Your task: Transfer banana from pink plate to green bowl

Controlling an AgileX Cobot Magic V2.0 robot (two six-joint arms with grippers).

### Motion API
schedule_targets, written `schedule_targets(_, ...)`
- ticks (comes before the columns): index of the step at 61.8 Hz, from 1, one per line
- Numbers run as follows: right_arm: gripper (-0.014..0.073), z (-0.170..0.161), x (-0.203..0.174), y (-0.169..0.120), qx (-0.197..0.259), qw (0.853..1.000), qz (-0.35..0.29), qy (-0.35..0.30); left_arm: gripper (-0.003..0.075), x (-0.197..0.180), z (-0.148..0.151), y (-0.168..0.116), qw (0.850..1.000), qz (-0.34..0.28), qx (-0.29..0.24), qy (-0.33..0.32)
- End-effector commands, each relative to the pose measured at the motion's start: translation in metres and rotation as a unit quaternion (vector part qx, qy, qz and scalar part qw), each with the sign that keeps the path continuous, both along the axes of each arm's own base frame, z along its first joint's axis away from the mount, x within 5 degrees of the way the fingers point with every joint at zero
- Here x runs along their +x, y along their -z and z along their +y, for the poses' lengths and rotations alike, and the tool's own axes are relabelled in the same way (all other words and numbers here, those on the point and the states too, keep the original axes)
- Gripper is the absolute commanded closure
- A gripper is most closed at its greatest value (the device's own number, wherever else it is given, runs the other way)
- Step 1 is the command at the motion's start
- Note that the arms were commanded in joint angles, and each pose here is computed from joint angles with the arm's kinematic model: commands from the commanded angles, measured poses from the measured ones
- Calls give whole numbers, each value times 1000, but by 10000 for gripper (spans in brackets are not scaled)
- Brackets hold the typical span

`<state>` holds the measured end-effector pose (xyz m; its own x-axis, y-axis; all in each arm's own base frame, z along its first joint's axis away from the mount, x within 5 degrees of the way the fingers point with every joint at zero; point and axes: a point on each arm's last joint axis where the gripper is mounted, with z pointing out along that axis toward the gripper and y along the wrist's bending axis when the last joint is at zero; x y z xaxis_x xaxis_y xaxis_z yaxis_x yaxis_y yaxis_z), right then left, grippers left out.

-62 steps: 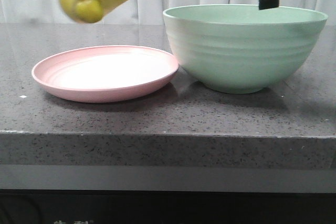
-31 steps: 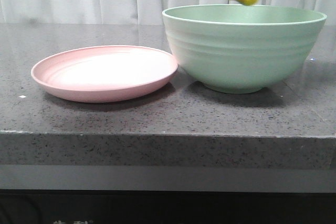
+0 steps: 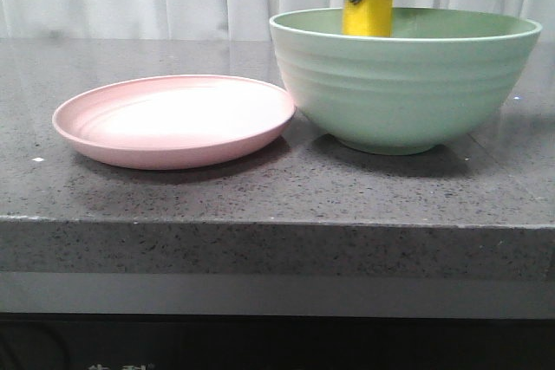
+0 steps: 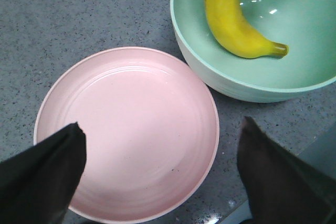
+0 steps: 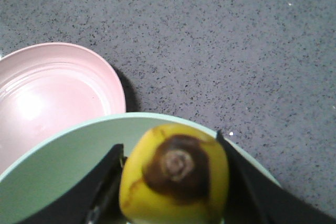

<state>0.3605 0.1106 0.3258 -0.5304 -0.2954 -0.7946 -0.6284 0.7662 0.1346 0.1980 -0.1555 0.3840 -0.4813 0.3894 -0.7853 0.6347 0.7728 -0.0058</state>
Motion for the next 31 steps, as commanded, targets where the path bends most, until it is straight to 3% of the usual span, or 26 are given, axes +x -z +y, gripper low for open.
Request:
schedule_targets(1,372,-1,-3,-23,9,999,-39,6,142,-3,3,-23,998,-41,-43,-5)
schedule_targets(7,306,-1,-3,-23,9,999,-40,6,142,-3,3,-23,998,-41,-43,-6)
schedule_targets(18,81,-1,-3,-24,11,999,-40,10,142,-3,3,-23,998,-41,-43,-6)
schedule_targets(31,65,-8,-14,-37,17,998,-26,47,142,-3,3,-23,998,-41,-43,-6)
